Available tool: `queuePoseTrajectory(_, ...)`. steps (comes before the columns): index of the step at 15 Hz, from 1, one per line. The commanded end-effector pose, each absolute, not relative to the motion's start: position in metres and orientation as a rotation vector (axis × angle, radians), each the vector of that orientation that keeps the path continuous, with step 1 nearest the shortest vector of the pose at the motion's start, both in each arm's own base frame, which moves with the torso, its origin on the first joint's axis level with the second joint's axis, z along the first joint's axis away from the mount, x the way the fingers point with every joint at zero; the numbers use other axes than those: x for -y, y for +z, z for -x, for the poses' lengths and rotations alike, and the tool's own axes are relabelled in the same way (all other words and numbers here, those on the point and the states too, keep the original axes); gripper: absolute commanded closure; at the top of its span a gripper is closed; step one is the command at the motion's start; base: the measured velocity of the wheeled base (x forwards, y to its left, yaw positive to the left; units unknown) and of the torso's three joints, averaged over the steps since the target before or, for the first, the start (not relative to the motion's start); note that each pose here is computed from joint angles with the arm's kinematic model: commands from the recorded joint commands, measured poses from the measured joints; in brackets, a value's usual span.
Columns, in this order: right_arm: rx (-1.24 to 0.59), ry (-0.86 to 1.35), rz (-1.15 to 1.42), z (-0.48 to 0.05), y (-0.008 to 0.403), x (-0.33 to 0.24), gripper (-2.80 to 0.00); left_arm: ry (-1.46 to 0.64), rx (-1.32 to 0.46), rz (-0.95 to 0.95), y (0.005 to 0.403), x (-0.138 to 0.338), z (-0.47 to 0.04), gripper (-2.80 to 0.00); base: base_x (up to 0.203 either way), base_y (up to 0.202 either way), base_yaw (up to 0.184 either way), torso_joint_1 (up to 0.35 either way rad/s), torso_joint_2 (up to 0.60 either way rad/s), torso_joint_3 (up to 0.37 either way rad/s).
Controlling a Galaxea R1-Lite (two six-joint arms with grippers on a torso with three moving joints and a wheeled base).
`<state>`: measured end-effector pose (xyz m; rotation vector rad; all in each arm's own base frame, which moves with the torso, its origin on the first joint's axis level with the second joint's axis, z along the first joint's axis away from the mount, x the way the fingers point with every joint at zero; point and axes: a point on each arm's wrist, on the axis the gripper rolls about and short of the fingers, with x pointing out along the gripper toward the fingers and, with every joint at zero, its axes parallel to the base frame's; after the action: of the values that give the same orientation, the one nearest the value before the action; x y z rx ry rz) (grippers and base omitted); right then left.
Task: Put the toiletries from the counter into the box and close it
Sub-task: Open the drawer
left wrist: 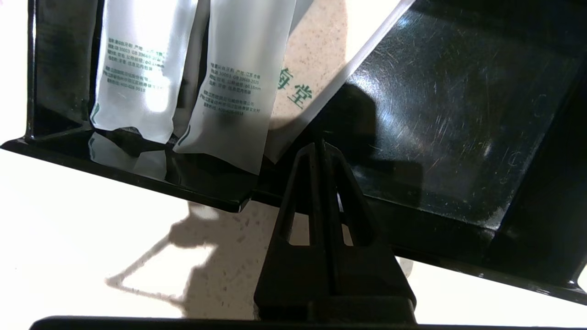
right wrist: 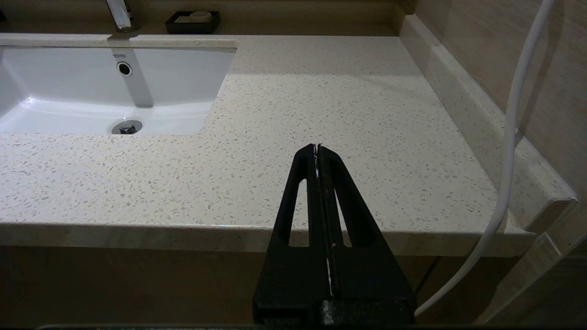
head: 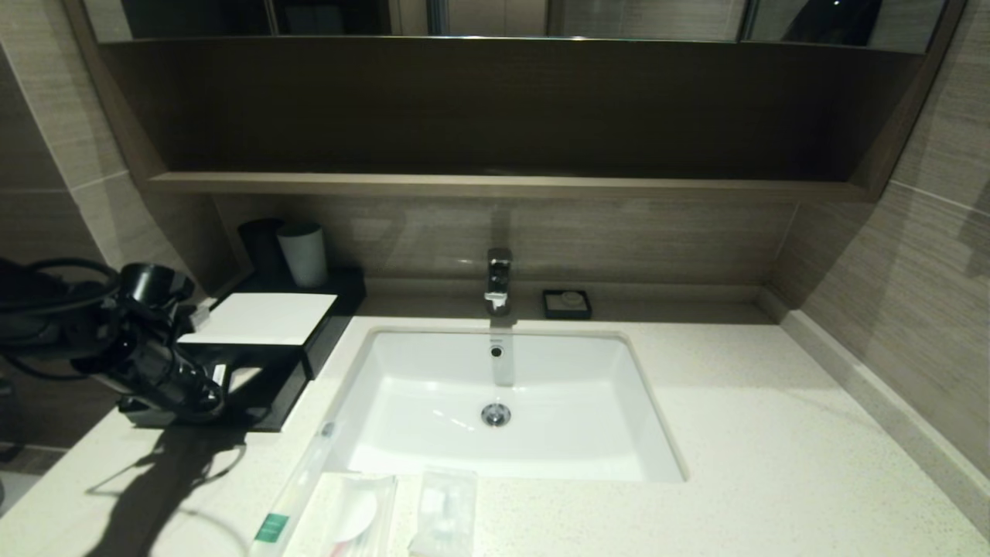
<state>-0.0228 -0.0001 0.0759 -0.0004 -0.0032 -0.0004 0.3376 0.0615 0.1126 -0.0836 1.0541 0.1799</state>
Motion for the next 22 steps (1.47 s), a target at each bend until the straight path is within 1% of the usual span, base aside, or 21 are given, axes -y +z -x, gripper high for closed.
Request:
queuePoseTrajectory(1,0.005,0.0,0.0,0.023,0.075,0.0,0.0,0.179,-1.064,0.081,0.114,-0.061,-0.335,0.0,0.0,0.0,0.0,0.0,0.0,0.0)
queuePoseTrajectory(22,0.002,0.0,0.0,0.023,0.075,0.0,0.0,0.16,-1.133,0.059,0.123,-0.059,-0.32,0.0,0.0,0.0,0.0,0.0,0.0,0.0)
